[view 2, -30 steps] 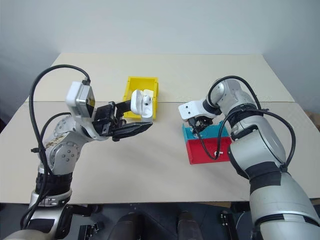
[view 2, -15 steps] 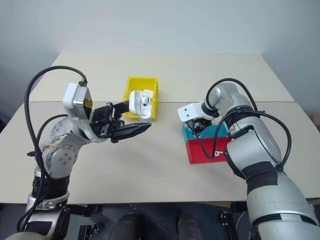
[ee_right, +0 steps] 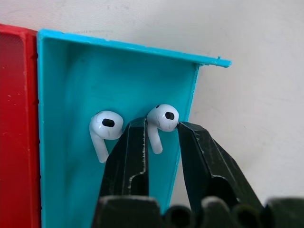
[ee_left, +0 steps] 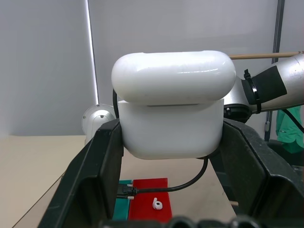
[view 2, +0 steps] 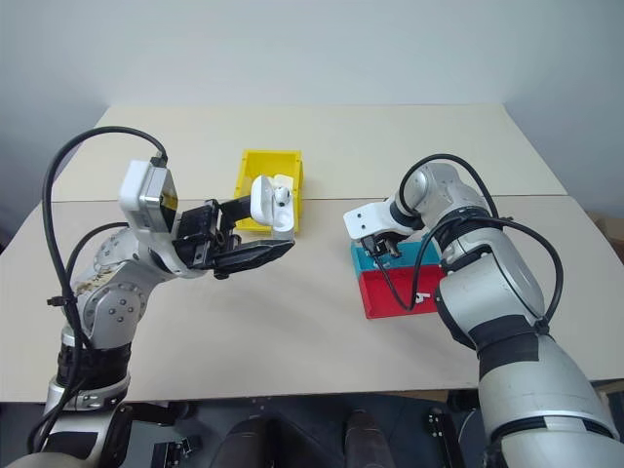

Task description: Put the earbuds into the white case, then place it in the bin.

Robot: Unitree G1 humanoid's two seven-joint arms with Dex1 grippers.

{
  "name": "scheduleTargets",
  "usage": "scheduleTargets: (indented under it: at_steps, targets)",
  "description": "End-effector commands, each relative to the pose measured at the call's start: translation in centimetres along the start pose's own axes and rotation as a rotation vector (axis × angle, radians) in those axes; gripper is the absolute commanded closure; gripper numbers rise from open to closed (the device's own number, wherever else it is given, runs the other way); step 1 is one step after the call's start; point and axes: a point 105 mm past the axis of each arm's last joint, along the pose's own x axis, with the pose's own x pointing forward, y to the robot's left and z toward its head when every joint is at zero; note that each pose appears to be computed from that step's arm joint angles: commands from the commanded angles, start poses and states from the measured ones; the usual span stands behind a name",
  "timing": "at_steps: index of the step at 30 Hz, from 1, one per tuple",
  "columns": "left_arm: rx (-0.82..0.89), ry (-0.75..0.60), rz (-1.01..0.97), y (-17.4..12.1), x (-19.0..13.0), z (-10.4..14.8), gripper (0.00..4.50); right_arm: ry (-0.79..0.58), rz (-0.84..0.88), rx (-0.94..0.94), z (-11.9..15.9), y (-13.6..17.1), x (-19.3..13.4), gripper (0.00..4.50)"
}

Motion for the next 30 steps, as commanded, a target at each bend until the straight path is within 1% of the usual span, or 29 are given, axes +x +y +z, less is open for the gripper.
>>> scheduleTargets:
  at_steps: [1,7,11,15,19,22,24,26,30]
  targets:
    - [0.029,-0.018,-0.018,-0.6,0.1,1.0,1.72,-0.02,-0.009,-0.002,0.0,0.0,-0.3,3.78]
    - [0.025,-0.014,-0.022,-0.5,0.1,0.9,1.72,-0.034,-0.016,0.022,-0.1,-0.1,-0.4,3.78]
    - [0.023,-0.014,-0.036,-0.3,0.2,1.0,1.72,-0.07,-0.067,0.053,-0.2,-0.9,-1.9,3.78]
    - [0.02,-0.014,-0.052,0.1,0.2,1.0,1.72,-0.169,-0.125,0.101,0.2,-1.8,-4.5,3.78]
    - [0.012,-0.02,-0.071,0.5,0.4,1.1,1.72,-0.418,-0.204,0.189,1.2,-2.4,-8.7,3.78]
    - [0.01,-0.025,-0.084,0.7,0.4,1.2,1.72,-0.597,-0.236,0.276,1.8,-1.8,-10.9,3.78]
    - [0.002,-0.029,-0.093,0.7,0.4,1.3,1.72,-0.711,-0.261,0.333,2.2,-1.0,-12.1,3.78]
    - [-0.005,-0.028,-0.096,0.9,0.4,1.3,1.72,-0.875,-0.293,0.427,2.9,0.4,-13.3,3.78]
    - [-0.021,-0.022,-0.089,1.5,0.4,1.1,1.72,-1.126,-0.305,0.606,4.3,3.3,-14.9,3.78]
